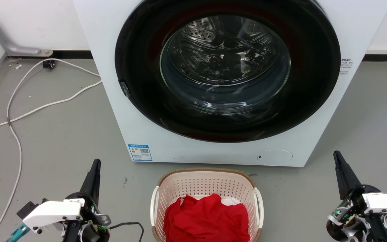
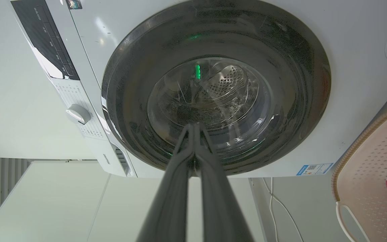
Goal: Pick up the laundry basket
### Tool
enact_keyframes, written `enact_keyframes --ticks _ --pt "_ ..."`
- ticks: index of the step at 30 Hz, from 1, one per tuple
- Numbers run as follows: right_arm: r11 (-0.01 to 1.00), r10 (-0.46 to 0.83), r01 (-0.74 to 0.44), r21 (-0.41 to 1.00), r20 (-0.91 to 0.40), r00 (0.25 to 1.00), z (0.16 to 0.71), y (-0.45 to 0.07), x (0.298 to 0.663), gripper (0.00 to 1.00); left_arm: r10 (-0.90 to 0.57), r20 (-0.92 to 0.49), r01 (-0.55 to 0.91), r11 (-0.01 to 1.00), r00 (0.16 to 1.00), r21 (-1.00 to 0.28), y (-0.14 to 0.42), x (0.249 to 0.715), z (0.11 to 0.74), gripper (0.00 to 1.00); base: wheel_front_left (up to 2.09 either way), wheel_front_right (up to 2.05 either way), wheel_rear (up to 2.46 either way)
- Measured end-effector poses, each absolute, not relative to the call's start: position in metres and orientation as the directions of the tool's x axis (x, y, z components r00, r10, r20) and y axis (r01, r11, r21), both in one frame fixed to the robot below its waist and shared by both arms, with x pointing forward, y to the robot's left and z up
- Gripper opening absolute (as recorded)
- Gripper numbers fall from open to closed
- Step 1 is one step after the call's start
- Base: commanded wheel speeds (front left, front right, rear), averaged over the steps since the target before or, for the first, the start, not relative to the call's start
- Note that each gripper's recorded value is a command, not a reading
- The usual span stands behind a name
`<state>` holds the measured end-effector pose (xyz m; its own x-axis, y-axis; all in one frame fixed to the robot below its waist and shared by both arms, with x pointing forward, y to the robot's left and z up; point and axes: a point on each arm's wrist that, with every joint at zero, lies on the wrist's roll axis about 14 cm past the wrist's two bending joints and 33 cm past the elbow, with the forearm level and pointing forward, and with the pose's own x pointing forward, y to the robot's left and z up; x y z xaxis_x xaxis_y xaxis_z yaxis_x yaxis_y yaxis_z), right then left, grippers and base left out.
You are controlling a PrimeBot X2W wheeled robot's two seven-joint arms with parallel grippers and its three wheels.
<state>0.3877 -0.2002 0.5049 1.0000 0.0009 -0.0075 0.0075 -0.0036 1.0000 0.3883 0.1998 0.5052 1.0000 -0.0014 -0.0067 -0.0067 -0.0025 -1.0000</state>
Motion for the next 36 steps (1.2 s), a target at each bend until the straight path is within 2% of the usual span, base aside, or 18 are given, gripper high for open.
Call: enact_keyframes --ticks 25,26,32,36 --pt "-0.004 0.0 0.008 1.0 -0.008 1.0 0.505 -0.201 0.388 0.0 -0.001 -0.007 -0.007 -0.003 1.0 -1.0 0.2 0.388 0.505 0.0 0.0 0.0 0.0" --pt "-0.005 0.0 0.008 1.0 -0.008 1.0 0.505 -0.201 0.388 1.0 -0.001 -0.007 -0.007 -0.003 1.0 -1.0 0.2 0.388 0.505 1.0 0.0 0.0 0.0" --pt "-0.013 -0.011 0.086 0.996 -0.086 0.996 0.478 -0.201 0.375 1.0 0.005 -0.08 -0.08 -0.003 0.997 -0.997 0.199 0.376 0.48 1.0 0.0 0.0 0.0" --pt "0.031 -0.024 0.086 0.996 -0.085 0.996 0.479 -0.203 0.375 1.0 0.019 -0.075 -0.076 0.044 0.997 -0.996 0.201 0.377 0.483 1.0 0.0 0.0 0.0"
